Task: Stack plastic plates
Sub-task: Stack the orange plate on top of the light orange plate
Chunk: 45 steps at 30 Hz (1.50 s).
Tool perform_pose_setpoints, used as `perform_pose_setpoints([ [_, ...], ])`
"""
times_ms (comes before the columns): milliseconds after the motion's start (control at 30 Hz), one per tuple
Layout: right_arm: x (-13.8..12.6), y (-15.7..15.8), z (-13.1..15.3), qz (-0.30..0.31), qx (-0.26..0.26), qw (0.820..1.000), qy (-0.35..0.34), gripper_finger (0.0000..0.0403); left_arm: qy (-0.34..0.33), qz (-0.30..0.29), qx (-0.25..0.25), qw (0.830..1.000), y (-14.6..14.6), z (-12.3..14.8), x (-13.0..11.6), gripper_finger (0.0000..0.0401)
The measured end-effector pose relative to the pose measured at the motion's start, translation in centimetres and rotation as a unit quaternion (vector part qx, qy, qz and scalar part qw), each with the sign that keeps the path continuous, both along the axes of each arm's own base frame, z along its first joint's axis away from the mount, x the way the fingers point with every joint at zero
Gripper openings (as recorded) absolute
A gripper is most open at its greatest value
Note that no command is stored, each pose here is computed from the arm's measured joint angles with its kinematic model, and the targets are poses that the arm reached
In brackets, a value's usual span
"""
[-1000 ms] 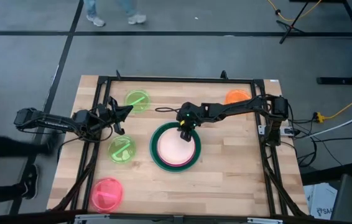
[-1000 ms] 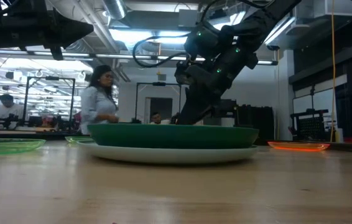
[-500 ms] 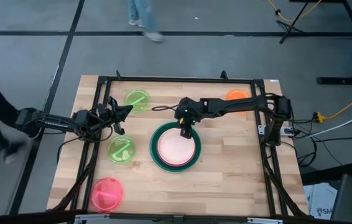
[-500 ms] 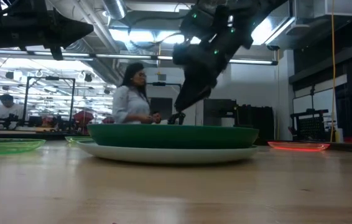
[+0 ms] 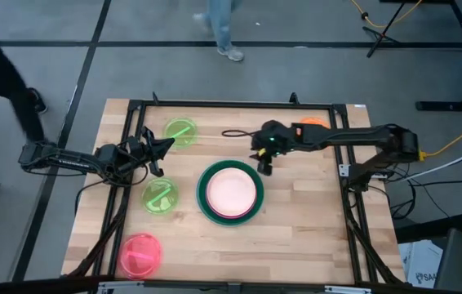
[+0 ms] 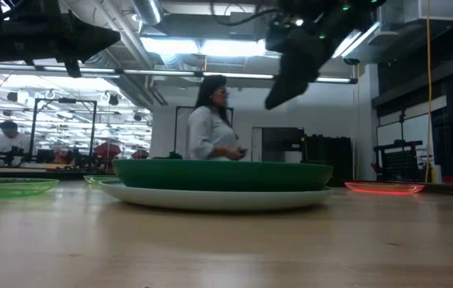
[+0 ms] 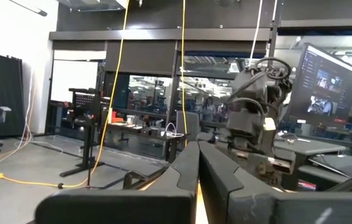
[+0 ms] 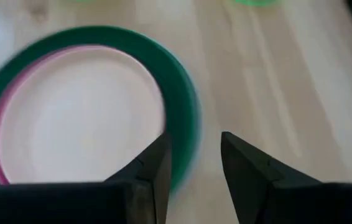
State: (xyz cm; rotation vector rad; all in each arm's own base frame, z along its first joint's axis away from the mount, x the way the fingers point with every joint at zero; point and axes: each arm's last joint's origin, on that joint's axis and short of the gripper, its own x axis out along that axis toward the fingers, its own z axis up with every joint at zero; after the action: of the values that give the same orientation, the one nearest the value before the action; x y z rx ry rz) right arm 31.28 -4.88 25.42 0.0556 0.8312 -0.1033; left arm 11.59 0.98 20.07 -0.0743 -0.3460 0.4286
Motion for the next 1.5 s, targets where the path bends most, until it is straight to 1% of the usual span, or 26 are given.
perform_pose_setpoints([
  [133, -2.5, 0.2, 0.4, -0.040, -0.017, 0.999, 0.017, 0.0129, 0.000, 0.000, 0.000, 1.000, 0.0, 0.0, 0.0, 0.0004],
  [300, -5.1, 0.2, 0.2, -0.101, -0.037, 0.992, 0.069, 0.0129, 0.000, -0.001, 0.000, 1.000, 0.0, 0.0, 0.0, 0.0004],
  [467, -6.7, 0.2, -1.8, -0.141, -0.066, 0.979, 0.132, 0.0129, -0.002, 0.002, -0.001, 1.000, 0.0, 0.0, 0.0, 0.0004],
  [667, -8.1, -0.3, -4.3, -0.182, -0.092, 0.963, 0.179, 0.0129, -0.002, 0.003, -0.001, 1.000, 0.0, 0.0, 0.0, 0.0004],
  [1000, -10.8, -3.8, -7.1, -0.278, -0.066, 0.933, 0.218, 0.0129, -0.001, 0.007, 0.006, 1.000, 0.0, 0.1, 0.0, 0.0004],
  [1333, -11.7, -5.9, -8.0, -0.328, -0.051, 0.922, 0.198, 0.0129, -0.002, 0.007, 0.007, 1.000, 0.0, 0.1, 0.0, 0.0004],
  [1500, -12.0, -6.8, -8.3, -0.359, -0.032, 0.912, 0.194, 0.0129, -0.002, 0.007, 0.007, 1.000, 0.0, 0.1, -0.1, 0.0004],
])
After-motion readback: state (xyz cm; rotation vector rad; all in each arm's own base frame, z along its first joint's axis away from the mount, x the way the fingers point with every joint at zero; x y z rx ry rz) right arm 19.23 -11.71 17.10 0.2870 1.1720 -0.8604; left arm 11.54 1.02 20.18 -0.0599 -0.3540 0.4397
